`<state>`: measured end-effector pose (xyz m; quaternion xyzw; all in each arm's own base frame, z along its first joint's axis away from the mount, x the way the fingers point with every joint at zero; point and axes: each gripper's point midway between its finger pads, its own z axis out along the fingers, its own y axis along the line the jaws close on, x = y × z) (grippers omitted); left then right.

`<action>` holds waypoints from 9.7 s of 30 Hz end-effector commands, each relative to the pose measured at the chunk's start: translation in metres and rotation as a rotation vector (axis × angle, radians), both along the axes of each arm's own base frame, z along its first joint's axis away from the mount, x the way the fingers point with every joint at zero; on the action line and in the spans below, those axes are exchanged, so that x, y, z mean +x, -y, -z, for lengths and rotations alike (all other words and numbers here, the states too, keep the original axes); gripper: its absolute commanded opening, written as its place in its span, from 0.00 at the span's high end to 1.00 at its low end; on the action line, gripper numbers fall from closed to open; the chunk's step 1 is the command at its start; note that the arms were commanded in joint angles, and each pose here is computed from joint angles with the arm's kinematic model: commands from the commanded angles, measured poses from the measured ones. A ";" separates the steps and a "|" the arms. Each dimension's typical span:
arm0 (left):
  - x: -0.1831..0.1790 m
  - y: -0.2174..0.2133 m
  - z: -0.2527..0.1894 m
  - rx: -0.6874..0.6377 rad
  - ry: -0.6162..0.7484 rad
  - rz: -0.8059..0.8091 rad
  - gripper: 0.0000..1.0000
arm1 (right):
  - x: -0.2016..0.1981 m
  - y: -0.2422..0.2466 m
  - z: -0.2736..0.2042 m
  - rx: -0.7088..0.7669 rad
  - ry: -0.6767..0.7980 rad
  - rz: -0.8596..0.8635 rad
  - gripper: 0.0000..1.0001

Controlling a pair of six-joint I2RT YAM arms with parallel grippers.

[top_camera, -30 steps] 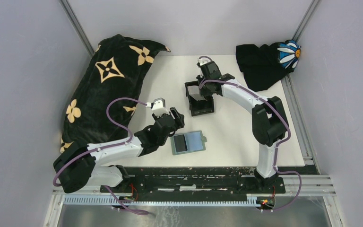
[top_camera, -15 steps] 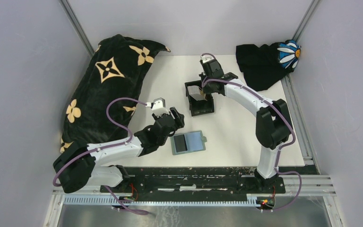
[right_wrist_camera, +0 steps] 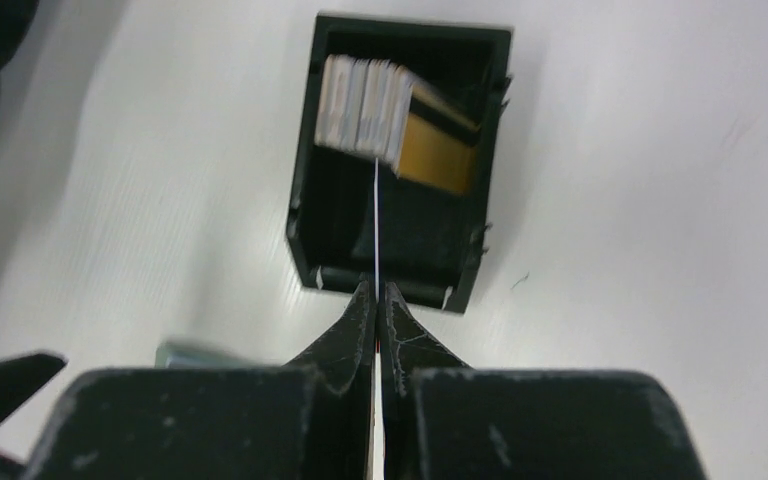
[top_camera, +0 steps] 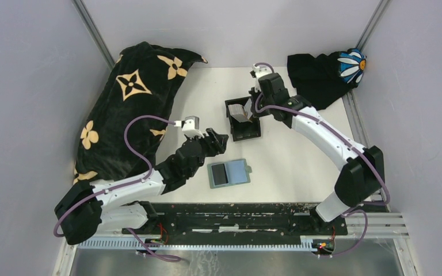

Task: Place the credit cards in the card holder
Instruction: Pick up the credit card from the storage box, then insert the credit card into the card holder.

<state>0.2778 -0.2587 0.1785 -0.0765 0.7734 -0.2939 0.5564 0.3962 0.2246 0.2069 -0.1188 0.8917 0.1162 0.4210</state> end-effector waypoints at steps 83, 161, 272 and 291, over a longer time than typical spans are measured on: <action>-0.043 -0.012 0.055 -0.321 -0.038 0.275 0.97 | -0.151 -0.032 0.030 0.361 -0.171 -0.220 0.60; -0.060 0.004 0.123 -0.411 -0.206 -0.166 0.97 | -0.163 -0.040 0.175 -0.169 -0.268 -0.062 0.99; -0.072 0.018 0.150 -0.018 -0.273 -0.156 0.55 | -0.166 -0.056 0.162 -0.098 -0.270 -0.117 0.99; -0.078 0.026 0.157 0.237 -0.330 -0.135 0.31 | -0.168 -0.065 0.165 -0.079 -0.293 -0.133 0.99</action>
